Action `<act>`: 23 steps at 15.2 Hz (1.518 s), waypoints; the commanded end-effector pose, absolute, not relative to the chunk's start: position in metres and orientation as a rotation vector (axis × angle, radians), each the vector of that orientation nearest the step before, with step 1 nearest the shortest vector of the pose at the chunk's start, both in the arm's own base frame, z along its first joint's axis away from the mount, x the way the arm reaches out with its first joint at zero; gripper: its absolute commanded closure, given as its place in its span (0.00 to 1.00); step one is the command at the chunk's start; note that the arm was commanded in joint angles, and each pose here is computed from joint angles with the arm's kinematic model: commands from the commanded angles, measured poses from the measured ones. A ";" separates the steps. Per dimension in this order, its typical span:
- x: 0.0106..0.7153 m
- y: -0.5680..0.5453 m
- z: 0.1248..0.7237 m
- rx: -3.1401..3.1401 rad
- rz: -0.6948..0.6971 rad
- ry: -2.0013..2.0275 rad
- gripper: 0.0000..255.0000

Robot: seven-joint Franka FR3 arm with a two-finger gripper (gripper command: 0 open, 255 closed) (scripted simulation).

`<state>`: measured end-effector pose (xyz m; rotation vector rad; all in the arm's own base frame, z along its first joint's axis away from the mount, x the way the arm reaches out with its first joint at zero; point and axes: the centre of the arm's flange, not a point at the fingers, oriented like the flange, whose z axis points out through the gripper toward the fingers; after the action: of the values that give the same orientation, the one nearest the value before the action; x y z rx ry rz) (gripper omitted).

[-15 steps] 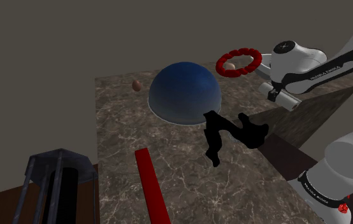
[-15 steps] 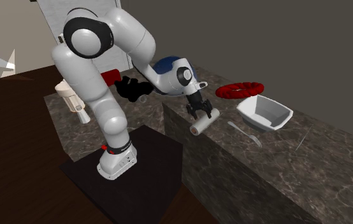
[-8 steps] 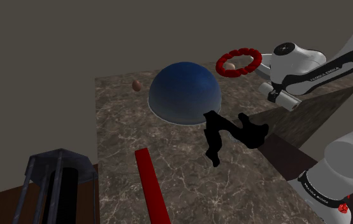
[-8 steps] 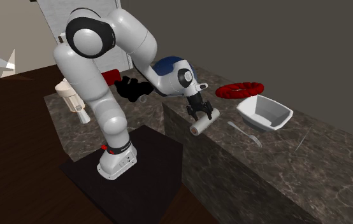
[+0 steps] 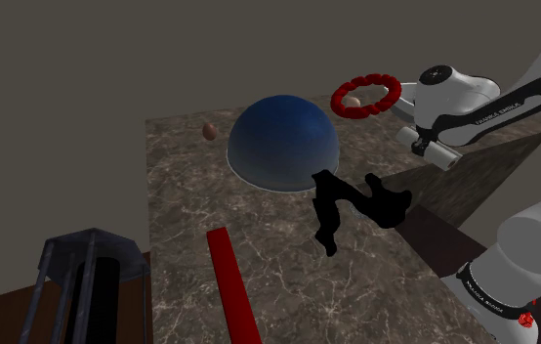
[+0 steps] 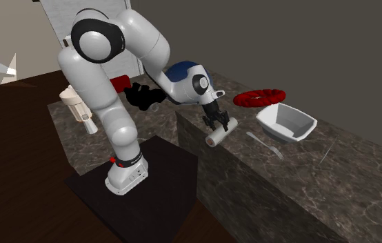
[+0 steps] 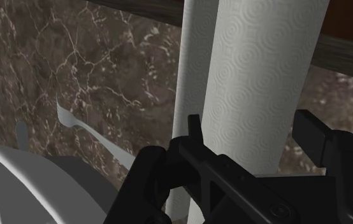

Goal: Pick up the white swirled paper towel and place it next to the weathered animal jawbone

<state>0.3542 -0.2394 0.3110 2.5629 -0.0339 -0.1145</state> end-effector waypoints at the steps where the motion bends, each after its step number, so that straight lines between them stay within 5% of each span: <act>1: 0.354 -0.239 0.311 2.563 -0.115 -0.033 1.00; 23: 0.354 -0.239 0.416 2.563 -0.115 -0.033 1.00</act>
<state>0.3537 -0.2402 0.4107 2.5628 -0.0338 -0.1148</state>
